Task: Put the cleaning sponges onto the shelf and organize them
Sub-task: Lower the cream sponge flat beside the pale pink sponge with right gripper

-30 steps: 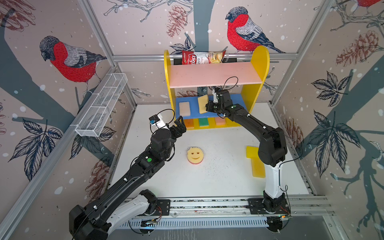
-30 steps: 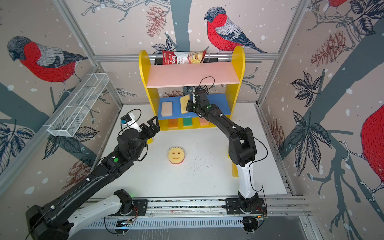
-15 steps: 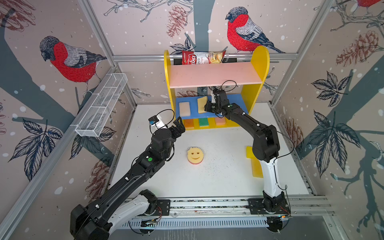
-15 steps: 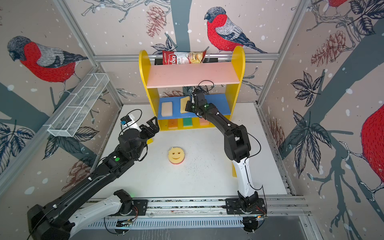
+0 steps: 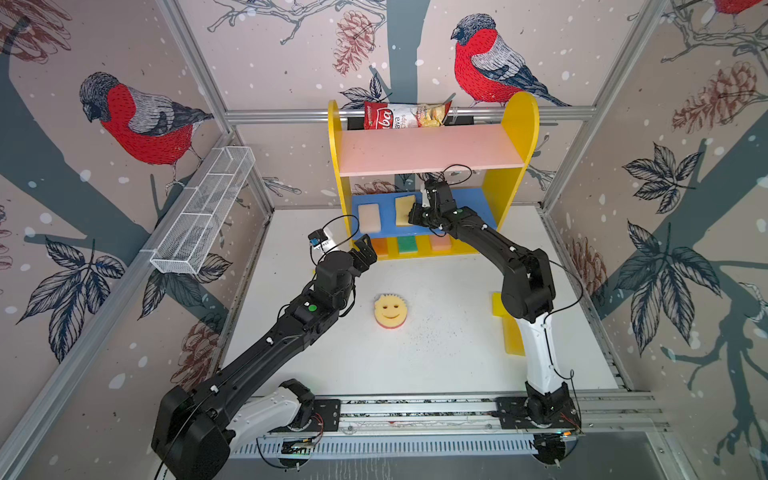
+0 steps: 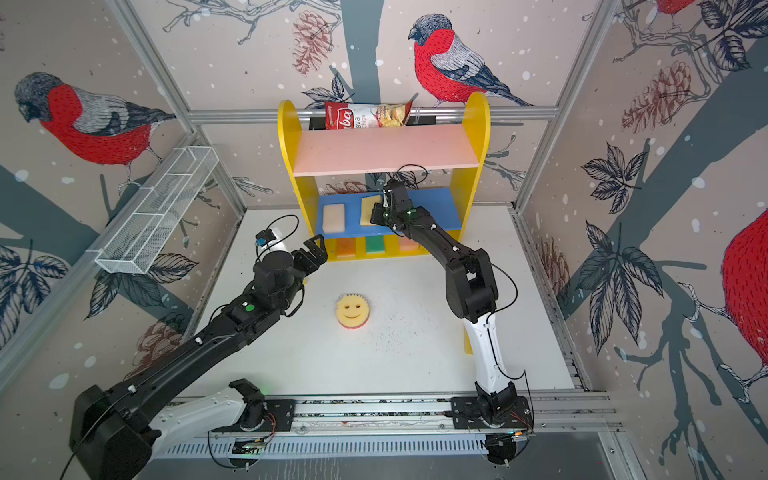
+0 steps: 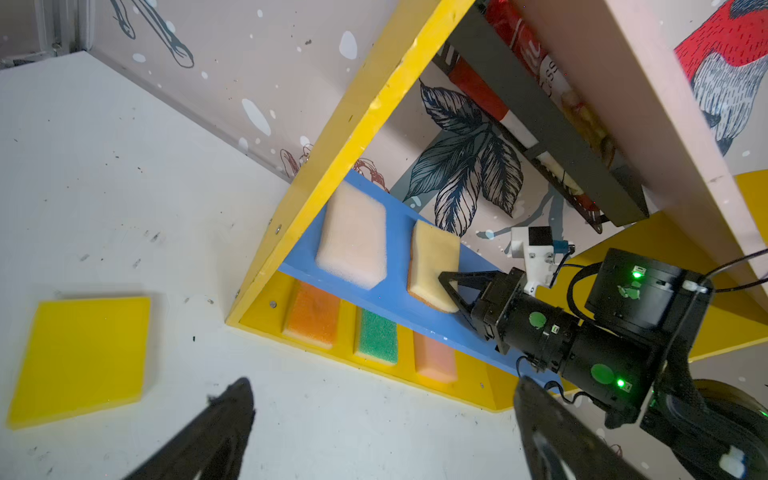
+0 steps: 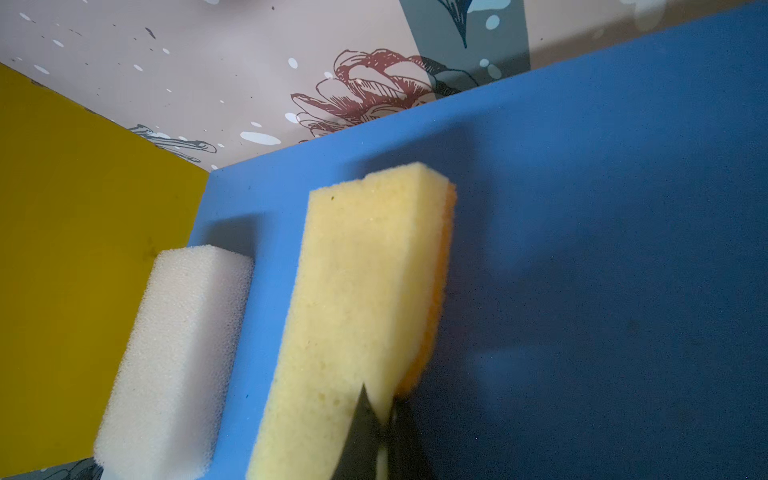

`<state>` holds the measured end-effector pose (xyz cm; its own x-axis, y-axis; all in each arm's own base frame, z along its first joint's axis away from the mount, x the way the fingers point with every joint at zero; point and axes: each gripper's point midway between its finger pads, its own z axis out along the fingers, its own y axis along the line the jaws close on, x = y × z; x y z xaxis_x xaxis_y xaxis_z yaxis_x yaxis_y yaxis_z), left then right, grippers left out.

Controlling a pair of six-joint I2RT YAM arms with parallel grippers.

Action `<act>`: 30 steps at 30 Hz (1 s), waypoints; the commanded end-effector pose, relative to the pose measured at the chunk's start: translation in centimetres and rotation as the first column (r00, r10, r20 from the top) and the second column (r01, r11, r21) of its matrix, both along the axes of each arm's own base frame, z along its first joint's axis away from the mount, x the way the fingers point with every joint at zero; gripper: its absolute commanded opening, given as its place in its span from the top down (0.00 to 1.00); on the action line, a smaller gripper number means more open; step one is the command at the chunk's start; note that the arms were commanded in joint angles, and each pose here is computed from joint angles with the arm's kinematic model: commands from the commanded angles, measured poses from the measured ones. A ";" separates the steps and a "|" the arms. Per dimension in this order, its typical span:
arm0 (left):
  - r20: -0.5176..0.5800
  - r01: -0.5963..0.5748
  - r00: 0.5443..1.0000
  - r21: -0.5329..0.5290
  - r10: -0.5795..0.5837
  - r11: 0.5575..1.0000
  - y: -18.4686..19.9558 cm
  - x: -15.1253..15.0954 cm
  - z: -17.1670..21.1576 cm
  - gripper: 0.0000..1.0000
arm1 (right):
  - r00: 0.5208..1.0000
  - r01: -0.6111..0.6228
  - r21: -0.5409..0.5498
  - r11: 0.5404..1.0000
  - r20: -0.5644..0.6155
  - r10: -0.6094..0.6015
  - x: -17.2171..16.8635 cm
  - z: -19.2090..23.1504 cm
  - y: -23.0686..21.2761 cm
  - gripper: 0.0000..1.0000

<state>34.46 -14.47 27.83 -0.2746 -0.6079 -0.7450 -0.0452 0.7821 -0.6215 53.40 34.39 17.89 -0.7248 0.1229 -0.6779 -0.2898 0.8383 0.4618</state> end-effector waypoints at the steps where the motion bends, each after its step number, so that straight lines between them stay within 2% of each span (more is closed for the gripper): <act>1: 0.044 0.028 0.999 -0.050 -0.026 0.998 -0.9 0.6 1.4 0.04 | 1.000 0.017 -0.038 0.999 -0.018 -0.017 0.1 -1.0 -0.8 1.00; 18: 0.015 0.020 1.000 -0.027 -0.019 0.999 -1.0 1.2 0.3 0.04 | 1.000 0.011 -0.082 0.997 -0.020 -0.013 1.2 -1.7 -1.0 1.00; 30: 0.010 0.033 0.999 -0.041 -0.033 0.999 -0.9 0.7 -0.3 0.05 | 0.993 -0.102 -0.040 0.994 -0.057 0.100 -2.1 -0.4 0.0 1.00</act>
